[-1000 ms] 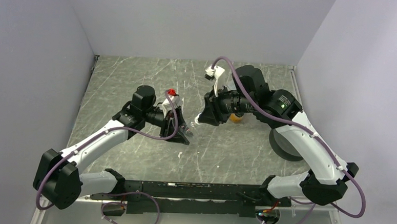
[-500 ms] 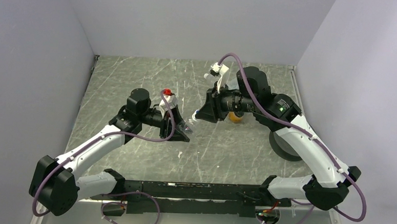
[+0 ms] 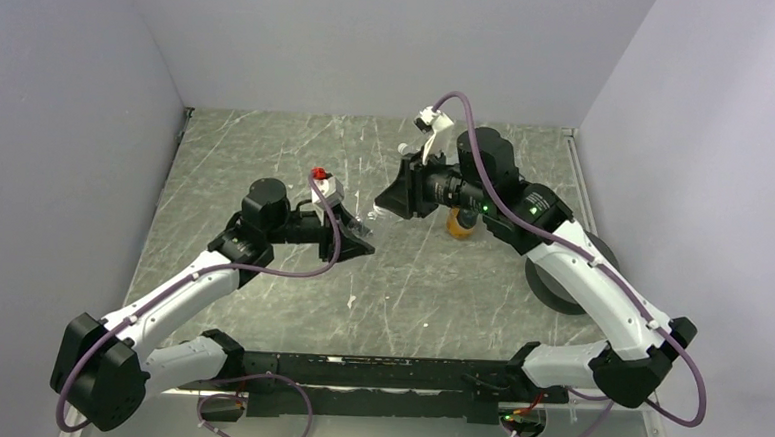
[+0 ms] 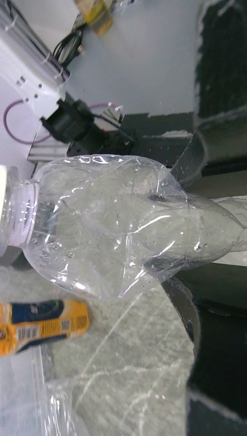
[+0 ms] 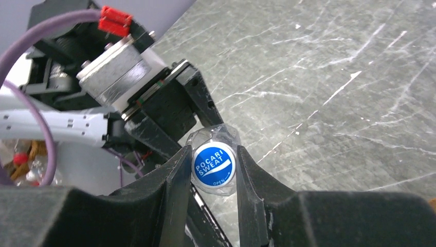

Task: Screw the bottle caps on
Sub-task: Screw the bottle cap onto the plastic bottle.

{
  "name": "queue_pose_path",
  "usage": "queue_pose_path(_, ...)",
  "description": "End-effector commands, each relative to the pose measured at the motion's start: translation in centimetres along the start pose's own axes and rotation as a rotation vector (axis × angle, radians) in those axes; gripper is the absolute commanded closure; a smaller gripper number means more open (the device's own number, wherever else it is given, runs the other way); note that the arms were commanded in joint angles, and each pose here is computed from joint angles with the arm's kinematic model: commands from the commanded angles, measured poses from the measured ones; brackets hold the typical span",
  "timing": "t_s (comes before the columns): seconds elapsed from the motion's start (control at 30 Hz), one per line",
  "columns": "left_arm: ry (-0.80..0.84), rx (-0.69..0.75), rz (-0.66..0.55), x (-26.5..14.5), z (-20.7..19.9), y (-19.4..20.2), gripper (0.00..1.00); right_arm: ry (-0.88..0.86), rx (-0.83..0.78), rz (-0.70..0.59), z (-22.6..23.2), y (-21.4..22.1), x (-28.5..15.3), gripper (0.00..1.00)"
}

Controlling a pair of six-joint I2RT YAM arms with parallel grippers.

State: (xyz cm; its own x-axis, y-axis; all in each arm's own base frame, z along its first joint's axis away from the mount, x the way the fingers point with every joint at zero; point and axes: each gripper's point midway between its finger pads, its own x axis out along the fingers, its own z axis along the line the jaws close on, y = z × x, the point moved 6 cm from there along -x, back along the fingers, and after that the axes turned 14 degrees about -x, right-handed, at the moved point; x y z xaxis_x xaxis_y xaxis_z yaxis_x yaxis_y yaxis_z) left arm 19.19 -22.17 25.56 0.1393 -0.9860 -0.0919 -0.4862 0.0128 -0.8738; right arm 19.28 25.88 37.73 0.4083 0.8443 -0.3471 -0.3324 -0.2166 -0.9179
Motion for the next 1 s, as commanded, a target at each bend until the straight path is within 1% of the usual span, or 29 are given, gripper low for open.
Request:
queue_pose_path(0.0, -0.201, 0.162, -0.241, -0.3, 1.0, -5.9, 1.00, -0.053, 0.170, 0.178, 1.5, 3.5, 1.9, 0.94)
queue_pose_path(0.1, -0.244, 0.160, -0.223, -0.3, 1.5, -5.9, 1.00, 0.003, 0.193, 0.194, 0.9, 3.7, 2.4, 0.94)
queue_pose_path(0.2, -0.225, 0.154, -0.165, -0.1, 1.6, -5.2, 1.00, 0.025, 0.186, 0.185, 0.7, 3.3, 2.2, 0.94)
queue_pose_path(0.3, -0.197, 0.131, -0.100, 0.0, 1.5, -4.5, 1.00, 0.050, 0.147, 0.191, 0.5, 2.8, 1.7, 0.89)
queue_pose_path(0.4, -0.214, 0.113, -0.070, 0.0, 1.8, -4.1, 1.00, 0.082, 0.129, 0.202, 0.2, 2.3, 1.2, 0.78)
queue_pose_path(0.5, -0.223, 0.117, -0.054, -0.2, 1.9, -3.7, 1.00, 0.103, 0.129, 0.204, 0.1, 1.9, 1.0, 0.63)
queue_pose_path(0.6, -0.195, 0.130, -0.006, -0.1, 1.9, -3.0, 1.00, 0.148, 0.131, 0.187, -0.1, 1.1, 0.4, 0.39)
queue_pose_path(0.67, -0.153, 0.147, 0.023, -0.1, 1.6, -2.6, 1.00, 0.170, 0.117, 0.162, -0.2, 0.3, -0.2, 0.27)
queue_pose_path(0.7, -0.131, 0.131, 0.054, -0.1, 1.5, -2.0, 1.00, 0.178, 0.105, 0.149, -0.2, -0.1, -0.5, 0.22)
queue_pose_path(0.77, -0.069, 0.120, 0.095, 0.0, 0.9, -1.4, 1.00, 0.188, 0.079, 0.126, -0.2, -0.7, -1.3, 0.15)
queue_pose_path(0.8, -0.039, 0.116, 0.115, 0.0, 0.6, -1.2, 1.00, 0.190, 0.066, 0.119, -0.2, -1.0, -1.6, 0.14)
queue_pose_path(0.87, -0.009, 0.106, 0.145, -0.1, 0.4, -0.8, 1.00, 0.203, 0.054, 0.116, -0.3, -1.2, -2.2, 0.13)
queue_pose_path(0.9, -0.020, 0.101, 0.152, -0.1, 0.5, -0.7, 1.00, 0.216, 0.058, 0.125, -0.5, -1.2, -2.4, 0.13)
queue_pose_path(0.97, -0.059, 0.111, 0.146, -0.4, 0.7, -0.6, 1.00, 0.231, 0.075, 0.144, -0.6, -1.2, -2.6, 0.17)
